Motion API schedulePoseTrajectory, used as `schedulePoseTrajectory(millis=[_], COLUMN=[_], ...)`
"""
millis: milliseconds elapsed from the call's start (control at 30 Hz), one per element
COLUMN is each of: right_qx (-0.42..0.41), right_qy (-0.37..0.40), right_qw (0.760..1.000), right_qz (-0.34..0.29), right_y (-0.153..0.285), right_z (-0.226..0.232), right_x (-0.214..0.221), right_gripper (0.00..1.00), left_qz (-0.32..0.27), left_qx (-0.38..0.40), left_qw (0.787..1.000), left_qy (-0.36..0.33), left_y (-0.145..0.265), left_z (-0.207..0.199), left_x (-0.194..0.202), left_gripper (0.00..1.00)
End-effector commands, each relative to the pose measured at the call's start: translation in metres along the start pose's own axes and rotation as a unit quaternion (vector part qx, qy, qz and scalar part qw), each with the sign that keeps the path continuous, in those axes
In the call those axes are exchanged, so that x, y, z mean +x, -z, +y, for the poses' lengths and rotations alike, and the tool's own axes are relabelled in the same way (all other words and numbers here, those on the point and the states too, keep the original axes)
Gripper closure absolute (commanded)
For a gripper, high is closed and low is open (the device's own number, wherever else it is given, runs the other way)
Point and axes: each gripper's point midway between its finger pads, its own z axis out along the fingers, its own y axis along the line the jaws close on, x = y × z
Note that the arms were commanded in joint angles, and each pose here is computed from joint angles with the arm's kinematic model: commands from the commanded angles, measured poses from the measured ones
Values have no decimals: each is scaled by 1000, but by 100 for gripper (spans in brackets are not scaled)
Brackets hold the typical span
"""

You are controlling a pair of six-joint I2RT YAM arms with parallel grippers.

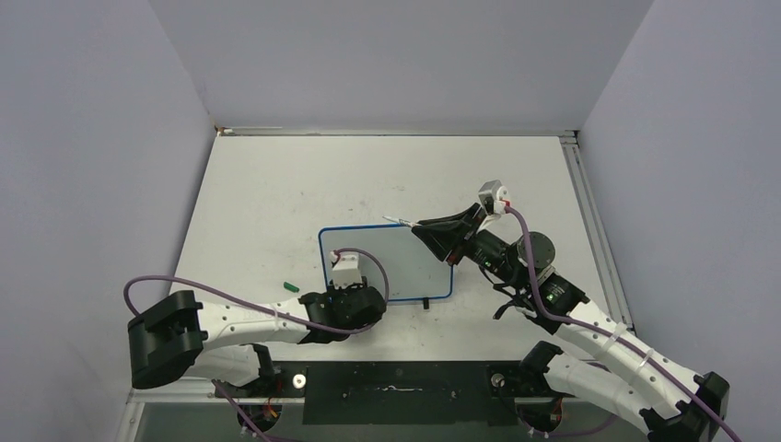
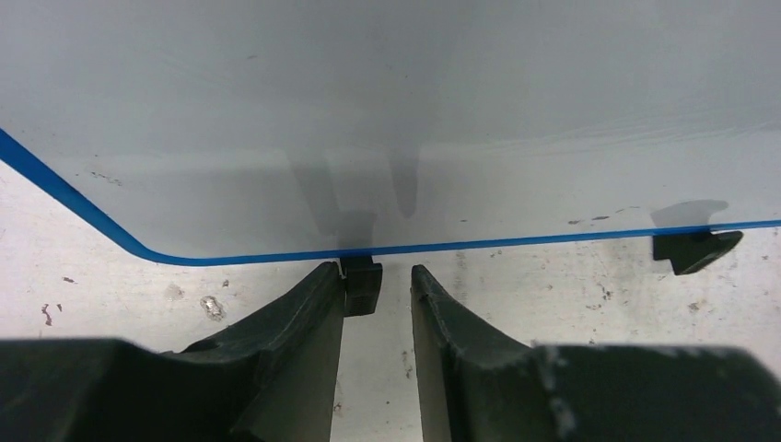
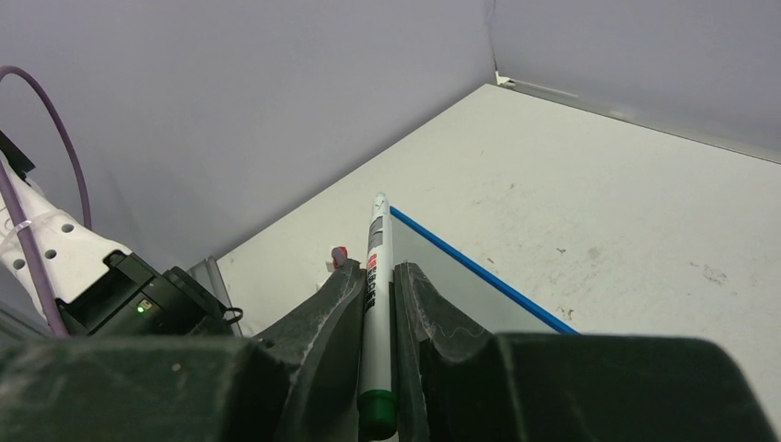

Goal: Write a sentence on the whiteboard
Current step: Move the whiteboard stand to the center of the board.

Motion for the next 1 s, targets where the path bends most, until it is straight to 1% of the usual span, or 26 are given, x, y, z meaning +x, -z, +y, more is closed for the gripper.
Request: schedulePoseTrajectory(millis=[0, 167, 200, 233, 467, 500, 967], right_qx=[-11, -10, -9, -9, -7, -7, 5], right_qy=[9, 10, 10, 10, 12, 12, 23], right_qw=[999, 999, 999, 999, 1000, 999, 999], right_qz=[-34, -32, -31, -31, -28, -28, -33], right_y=[-4, -5, -5, -6, -8, -8, 0], right_z=[8, 7, 6, 6, 4, 4, 3], right_x=[-20, -18, -17, -16, -14, -15, -19], right_gripper=[95, 95, 95, 95, 95, 95, 95], left_qz=[-8, 3, 4, 4, 14, 15, 10], left_qx=[-7, -17, -16, -16, -16, -14, 1], left_qw=[1000, 1000, 1000, 1000, 1000, 1000, 1000], left_qy=[13, 13, 13, 13, -2, -3, -12], left_y=[1, -4, -5, -5, -9, -10, -14], left_z=[-12, -7, -8, -9, -21, -23, -69], left_x=[-9, 0, 1, 1, 4, 4, -15], left_gripper=[70, 70, 71, 74, 98, 100, 100])
